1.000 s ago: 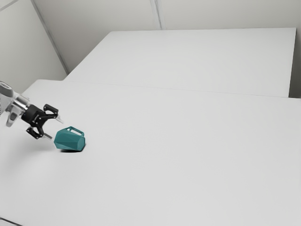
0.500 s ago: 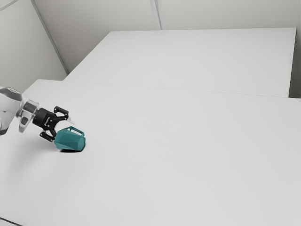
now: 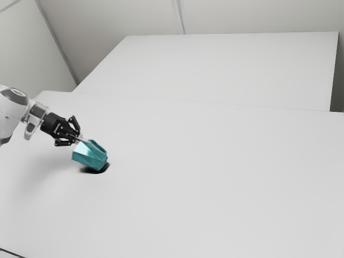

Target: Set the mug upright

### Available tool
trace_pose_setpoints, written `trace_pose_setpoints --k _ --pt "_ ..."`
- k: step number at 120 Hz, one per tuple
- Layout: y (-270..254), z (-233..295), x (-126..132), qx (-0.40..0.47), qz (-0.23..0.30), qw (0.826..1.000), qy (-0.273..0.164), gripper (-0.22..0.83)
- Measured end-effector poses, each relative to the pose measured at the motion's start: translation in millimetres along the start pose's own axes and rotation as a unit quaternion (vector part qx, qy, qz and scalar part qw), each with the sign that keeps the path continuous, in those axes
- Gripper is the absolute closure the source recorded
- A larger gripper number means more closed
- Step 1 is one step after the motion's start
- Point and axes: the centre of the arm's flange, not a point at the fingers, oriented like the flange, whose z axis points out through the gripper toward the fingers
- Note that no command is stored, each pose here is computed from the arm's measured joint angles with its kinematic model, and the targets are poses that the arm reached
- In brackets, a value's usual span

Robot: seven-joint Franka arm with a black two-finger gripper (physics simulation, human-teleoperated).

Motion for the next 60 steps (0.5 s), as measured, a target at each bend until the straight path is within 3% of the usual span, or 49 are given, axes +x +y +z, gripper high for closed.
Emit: trace_pose_setpoints --k 34,60 --pt "-47.4 35.5 8.3 -0.024 0.044 0.998 0.026 0.78" --pt "-68.9 40.2 17.1 -0.047 0.070 0.996 0.023 0.78"
